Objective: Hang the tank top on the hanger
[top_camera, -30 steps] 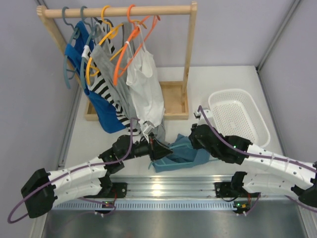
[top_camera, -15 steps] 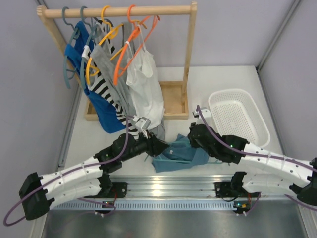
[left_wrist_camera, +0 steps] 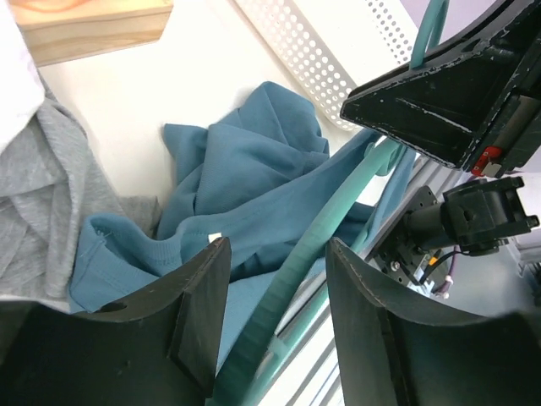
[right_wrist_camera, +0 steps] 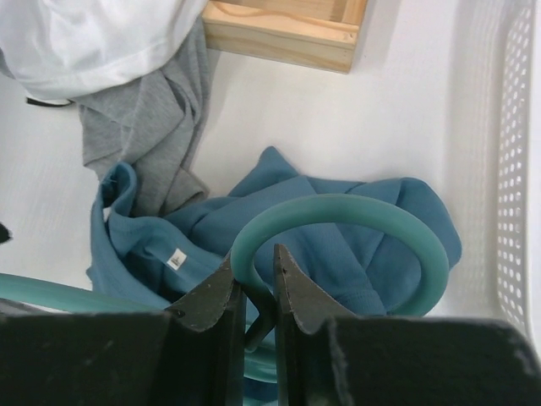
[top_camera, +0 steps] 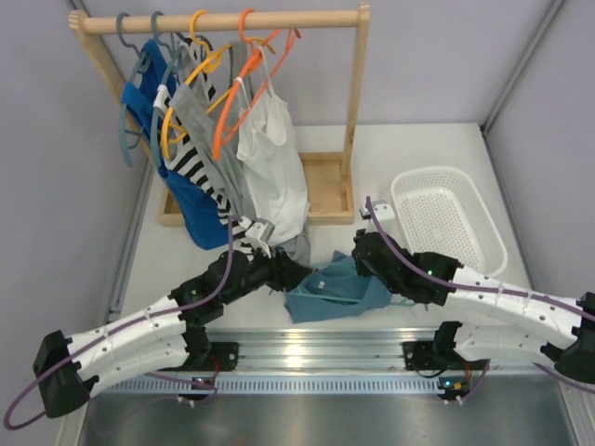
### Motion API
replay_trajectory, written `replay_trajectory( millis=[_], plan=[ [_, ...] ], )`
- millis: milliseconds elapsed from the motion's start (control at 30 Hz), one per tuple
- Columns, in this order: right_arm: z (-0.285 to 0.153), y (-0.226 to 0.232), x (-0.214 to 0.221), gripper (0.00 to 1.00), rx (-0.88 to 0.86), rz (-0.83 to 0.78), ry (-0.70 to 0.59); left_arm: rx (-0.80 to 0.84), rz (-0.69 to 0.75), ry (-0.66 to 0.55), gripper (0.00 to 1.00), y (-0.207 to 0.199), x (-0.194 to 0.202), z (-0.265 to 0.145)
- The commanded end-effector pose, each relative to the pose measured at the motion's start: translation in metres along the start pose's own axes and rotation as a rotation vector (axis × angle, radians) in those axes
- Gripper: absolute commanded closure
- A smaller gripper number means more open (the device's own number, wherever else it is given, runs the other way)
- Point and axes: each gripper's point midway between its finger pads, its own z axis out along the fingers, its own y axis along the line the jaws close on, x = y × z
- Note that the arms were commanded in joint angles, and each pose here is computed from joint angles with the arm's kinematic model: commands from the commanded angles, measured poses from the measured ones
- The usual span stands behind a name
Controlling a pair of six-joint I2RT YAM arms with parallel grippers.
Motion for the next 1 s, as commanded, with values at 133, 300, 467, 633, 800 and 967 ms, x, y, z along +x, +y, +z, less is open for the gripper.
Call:
replay_trajectory(
  millis=[133,300,467,633,800,967],
  plan=[
    [-0.008,-0.014,-0.008,1.0,0.06,-0.047,-0.018,0.052,0.024,-0.113,0.44,-0.008,-0.024,-0.006],
    [-0.009,-0.014,-0.009,1.0,0.065,-0.051,-0.017,-0.074,-0.005,-0.137,0.42,0.014,-0.027,-0.007],
    [-0.011,-0.023,-0.007,1.0,0.11,-0.08,-0.006,-0.381,-0.033,-0.143,0.46,0.069,-0.023,-0.017],
    [-0.01,-0.024,-0.006,1.0,0.12,-0.087,-0.006,-0.477,-0.013,-0.04,0.46,0.082,-0.008,-0.004],
    [-0.009,-0.024,-0.005,1.0,0.121,-0.091,-0.002,-0.474,0.016,0.023,0.46,0.079,-0.004,0.013],
    [-0.009,-0.021,-0.006,1.0,0.119,-0.095,-0.004,-0.488,0.046,0.142,0.45,0.079,0.008,0.028]
  ],
)
